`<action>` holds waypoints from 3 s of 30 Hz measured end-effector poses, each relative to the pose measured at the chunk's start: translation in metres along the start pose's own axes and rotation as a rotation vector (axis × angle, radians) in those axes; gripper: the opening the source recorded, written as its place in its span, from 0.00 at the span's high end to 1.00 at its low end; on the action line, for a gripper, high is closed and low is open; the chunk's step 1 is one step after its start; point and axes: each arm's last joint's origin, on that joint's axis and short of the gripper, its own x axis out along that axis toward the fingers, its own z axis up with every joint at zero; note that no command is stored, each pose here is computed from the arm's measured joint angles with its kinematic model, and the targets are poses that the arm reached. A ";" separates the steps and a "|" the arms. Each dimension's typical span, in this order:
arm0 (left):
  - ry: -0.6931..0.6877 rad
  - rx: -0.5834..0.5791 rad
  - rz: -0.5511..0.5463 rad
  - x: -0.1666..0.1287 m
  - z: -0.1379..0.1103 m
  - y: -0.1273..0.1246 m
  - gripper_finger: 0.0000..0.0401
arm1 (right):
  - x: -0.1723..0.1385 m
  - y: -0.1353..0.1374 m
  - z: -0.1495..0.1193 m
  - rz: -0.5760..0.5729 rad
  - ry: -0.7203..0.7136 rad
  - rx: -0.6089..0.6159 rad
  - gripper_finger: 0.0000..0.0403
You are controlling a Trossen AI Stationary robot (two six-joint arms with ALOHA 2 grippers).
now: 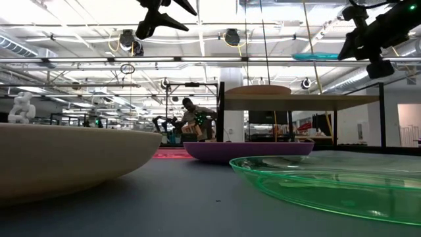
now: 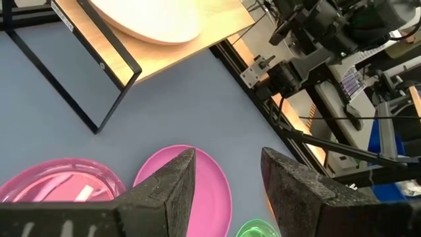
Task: Place and stack plates onto a shelf
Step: Put the small blue plate on the shelf
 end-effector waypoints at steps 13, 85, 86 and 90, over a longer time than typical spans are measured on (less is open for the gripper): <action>-0.017 -0.011 0.018 0.000 0.005 0.006 0.56 | -0.001 -0.024 0.006 -0.130 -0.032 -0.023 1.00; 0.075 0.064 -0.023 -0.001 -0.019 -0.013 0.56 | -0.015 0.099 0.007 0.394 0.270 -0.195 0.64; 0.070 0.069 -0.019 0.000 -0.018 -0.012 0.56 | -0.016 0.107 0.007 0.393 0.277 -0.294 0.66; 0.052 0.071 -0.002 0.000 -0.012 -0.006 0.56 | -0.018 0.133 0.003 0.360 0.358 -0.625 0.73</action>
